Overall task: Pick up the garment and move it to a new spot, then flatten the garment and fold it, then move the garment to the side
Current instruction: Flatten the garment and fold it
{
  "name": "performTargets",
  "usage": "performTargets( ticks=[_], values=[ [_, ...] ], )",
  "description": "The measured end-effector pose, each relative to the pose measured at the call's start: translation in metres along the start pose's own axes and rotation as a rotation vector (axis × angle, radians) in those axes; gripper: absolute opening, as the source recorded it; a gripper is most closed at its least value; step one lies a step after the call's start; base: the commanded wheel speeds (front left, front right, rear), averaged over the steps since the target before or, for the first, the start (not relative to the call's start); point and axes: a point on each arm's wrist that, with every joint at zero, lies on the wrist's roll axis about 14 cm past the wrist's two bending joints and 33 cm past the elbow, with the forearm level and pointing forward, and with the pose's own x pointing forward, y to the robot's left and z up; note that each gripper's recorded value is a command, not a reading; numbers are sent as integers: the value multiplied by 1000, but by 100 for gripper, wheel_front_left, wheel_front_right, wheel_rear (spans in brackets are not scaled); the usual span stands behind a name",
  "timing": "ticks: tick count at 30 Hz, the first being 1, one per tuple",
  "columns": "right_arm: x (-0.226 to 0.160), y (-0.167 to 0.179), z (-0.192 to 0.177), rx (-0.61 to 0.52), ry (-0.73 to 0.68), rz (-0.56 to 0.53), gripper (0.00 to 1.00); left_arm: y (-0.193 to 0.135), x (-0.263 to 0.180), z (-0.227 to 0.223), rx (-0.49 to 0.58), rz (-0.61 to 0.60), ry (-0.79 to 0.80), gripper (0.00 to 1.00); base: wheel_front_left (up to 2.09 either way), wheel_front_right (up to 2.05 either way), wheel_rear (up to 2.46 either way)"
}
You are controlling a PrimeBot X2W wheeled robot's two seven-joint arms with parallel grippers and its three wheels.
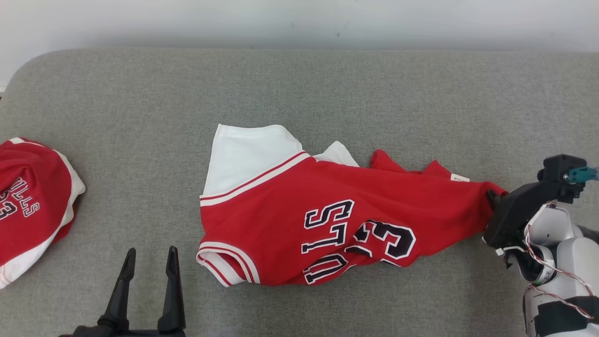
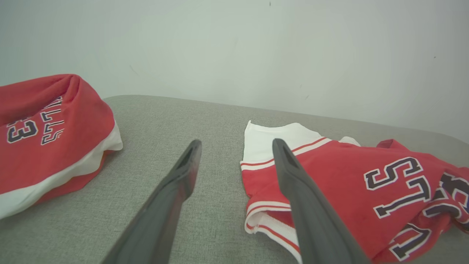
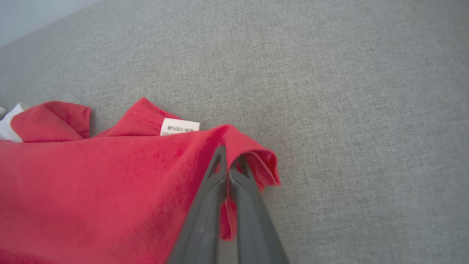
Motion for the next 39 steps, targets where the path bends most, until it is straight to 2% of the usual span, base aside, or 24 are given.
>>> performTargets(
  ticks=[6, 14, 18, 20, 22, 31, 34, 39],
  values=[
    [1, 7, 37, -87, -135, 0, 0, 5, -1, 1, 2, 14, -1, 100, 0, 0, 0],
    [1, 38, 113, -354, -396, 28, 0, 11, -1, -1, 0, 30, 5, 100, 0, 0, 0],
    [-12, 54, 172, -486, -640, 32, 0, 15, 3, -3, 2, 39, 9, 100, 0, 0, 0],
    [-18, 50, 192, -509, -731, 11, 0, 17, 5, -3, 1, 46, 6, 100, 0, 0, 0],
    [-5, 32, 182, -497, -682, -39, 0, 20, 5, -4, -2, 57, 10, 100, 0, 0, 0],
    [45, -26, 91, -442, -357, -145, 0, 33, 0, -11, 3, 98, 36, 100, 0, 0, 0],
    [54, -39, 61, -452, -245, -169, 0, 34, 0, -12, 5, 102, 39, 100, 0, 0, 0],
    [55, -53, 40, -480, -166, -195, 0, 34, 2, -11, 6, 102, 36, 100, 0, 0, 0]
  ],
)
